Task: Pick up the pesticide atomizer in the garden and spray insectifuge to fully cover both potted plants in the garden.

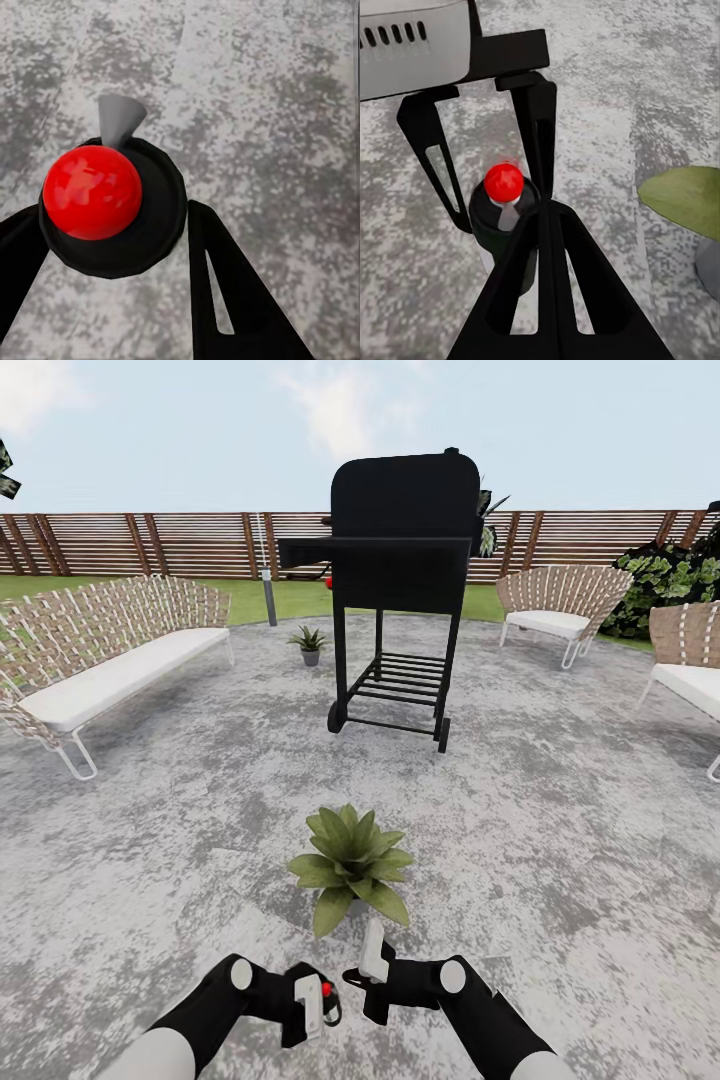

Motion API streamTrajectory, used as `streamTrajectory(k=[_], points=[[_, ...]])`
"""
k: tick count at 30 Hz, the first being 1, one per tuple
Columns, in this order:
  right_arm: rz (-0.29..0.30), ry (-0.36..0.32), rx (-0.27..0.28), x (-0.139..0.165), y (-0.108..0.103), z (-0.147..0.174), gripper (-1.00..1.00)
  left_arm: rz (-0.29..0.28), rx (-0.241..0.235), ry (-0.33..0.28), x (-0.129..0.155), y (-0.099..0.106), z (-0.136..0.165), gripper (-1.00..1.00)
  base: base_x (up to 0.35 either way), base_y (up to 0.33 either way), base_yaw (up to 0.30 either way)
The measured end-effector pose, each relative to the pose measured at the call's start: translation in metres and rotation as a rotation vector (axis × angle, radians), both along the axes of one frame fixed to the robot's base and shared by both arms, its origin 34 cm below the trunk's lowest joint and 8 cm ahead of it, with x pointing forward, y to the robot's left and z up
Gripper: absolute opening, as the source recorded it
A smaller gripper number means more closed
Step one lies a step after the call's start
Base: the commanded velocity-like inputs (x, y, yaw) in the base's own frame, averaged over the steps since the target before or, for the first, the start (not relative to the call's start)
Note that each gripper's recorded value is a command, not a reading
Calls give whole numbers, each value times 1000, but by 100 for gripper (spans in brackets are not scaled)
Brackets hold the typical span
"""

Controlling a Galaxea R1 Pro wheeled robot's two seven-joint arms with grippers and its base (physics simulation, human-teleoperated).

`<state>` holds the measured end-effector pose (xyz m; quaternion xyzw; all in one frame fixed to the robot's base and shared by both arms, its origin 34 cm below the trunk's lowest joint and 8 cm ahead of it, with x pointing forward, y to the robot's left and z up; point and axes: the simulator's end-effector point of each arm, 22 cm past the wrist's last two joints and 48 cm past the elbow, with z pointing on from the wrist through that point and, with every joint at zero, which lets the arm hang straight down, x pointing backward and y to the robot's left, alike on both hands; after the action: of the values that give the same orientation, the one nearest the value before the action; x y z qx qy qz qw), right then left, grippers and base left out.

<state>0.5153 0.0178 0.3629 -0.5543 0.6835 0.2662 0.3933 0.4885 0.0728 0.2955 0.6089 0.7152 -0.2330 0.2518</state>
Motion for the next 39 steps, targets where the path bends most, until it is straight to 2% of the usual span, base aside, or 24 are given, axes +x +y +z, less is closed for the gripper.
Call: streamTrajectory(k=[3, 10, 39], points=[[0, 1, 0, 0, 0, 0, -100, -5, -13, -3, -1, -5, 2, -100, 0, 0, 0], [0, 2, -2, -1, 0, -1, -100, 26, -58, 0, 3, -13, 8, -100, 0, 0, 0], [0, 3, -2, -1, 0, -1, -100, 34, -67, 0, 4, -14, 9, -100, 0, 0, 0]])
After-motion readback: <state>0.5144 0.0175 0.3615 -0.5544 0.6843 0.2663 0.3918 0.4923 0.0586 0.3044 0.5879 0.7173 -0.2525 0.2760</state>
